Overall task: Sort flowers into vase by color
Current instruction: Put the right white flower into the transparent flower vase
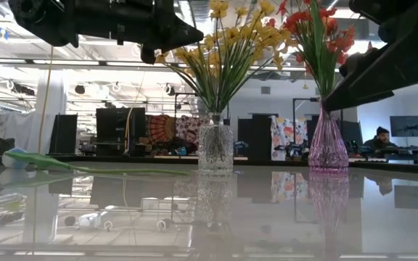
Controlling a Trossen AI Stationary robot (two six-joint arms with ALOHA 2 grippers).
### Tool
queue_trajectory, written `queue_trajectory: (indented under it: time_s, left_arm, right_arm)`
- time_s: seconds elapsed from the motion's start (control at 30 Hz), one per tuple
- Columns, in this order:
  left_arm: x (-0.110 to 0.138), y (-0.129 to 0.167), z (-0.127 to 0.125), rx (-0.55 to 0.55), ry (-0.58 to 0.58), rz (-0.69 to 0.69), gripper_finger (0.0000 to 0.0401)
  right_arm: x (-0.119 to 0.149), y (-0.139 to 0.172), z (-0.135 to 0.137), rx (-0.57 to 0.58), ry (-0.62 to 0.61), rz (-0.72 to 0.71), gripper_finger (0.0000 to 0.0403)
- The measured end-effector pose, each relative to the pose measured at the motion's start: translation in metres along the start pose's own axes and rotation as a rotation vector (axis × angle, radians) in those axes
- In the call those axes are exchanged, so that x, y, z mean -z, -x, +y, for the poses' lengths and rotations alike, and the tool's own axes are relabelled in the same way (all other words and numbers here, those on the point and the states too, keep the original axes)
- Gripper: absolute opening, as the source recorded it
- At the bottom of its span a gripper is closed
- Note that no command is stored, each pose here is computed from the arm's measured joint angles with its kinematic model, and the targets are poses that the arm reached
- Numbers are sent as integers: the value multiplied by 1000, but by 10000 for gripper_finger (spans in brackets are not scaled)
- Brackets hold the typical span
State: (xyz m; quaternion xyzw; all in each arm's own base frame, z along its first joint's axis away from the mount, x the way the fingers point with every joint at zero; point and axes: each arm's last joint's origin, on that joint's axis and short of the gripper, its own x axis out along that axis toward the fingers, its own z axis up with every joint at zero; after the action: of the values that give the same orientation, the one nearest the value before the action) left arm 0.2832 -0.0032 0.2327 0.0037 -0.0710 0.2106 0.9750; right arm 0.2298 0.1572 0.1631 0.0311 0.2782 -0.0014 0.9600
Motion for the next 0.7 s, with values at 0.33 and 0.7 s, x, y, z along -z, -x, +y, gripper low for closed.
queue_trajectory:
  time_s: [0.33,0.7]
  left_arm:
    - [1,0,0,0,5,7,0]
    - [26,-9,-4,-73,-38,5,0]
  right_arm:
    - [-1,0,0,-3,-5,-7,260]
    - [-3,0,1,-14,-19,-29,260]
